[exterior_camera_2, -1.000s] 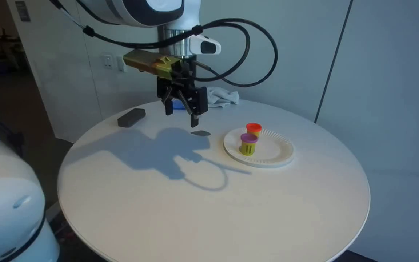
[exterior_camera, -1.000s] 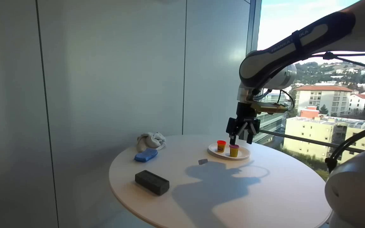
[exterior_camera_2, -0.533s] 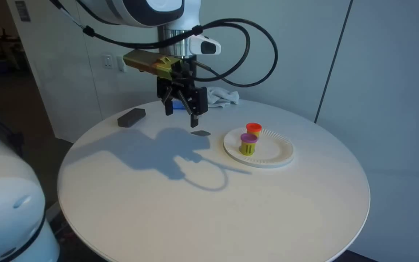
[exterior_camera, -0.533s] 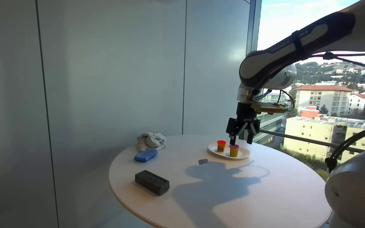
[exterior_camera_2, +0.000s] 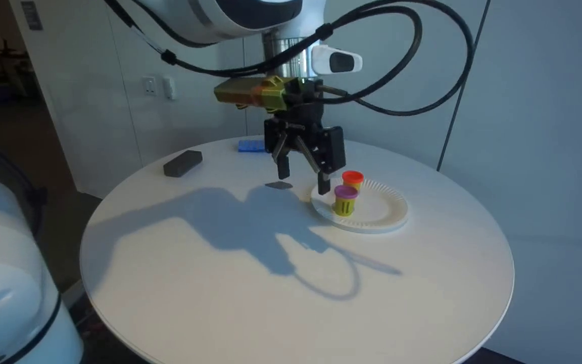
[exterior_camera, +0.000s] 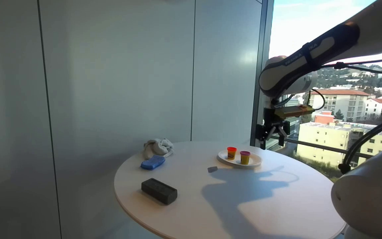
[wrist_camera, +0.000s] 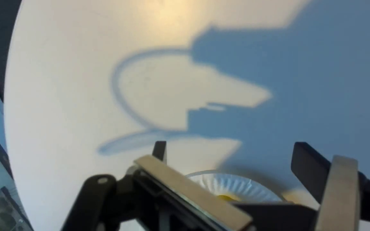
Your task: Move the bottles on the plate onto the table
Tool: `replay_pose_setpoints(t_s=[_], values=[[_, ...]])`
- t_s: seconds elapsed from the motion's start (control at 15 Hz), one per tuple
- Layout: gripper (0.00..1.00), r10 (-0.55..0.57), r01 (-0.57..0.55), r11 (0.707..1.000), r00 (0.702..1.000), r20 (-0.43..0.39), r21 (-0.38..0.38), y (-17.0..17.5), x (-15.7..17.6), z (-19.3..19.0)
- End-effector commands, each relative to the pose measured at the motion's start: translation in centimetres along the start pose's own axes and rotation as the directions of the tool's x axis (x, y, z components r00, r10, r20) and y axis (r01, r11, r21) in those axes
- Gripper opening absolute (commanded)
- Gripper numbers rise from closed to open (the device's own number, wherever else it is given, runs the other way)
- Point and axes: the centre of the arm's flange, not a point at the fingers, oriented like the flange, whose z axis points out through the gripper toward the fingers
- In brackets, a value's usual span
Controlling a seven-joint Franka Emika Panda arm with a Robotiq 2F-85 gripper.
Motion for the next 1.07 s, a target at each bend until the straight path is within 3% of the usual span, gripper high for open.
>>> replay_pose_setpoints(t_s=[0.0, 0.27, 0.47, 1.0], values=[[1.0, 0.005, -0.004, 1.0, 1.0, -0.024, 0.011, 5.2, 5.0, 0.0], [1.0, -0.132, 0.141, 0.986, 0.987, -0.093, 0.093, 6.5, 8.6, 1.6], [1.0, -0.242, 0.257, 0.957, 0.963, -0.116, 0.133, 5.8, 10.5, 2.6], [1.0, -0.445, 0.452, 0.889, 0.89, -0.095, 0.072, 4.8, 14.1, 4.8]])
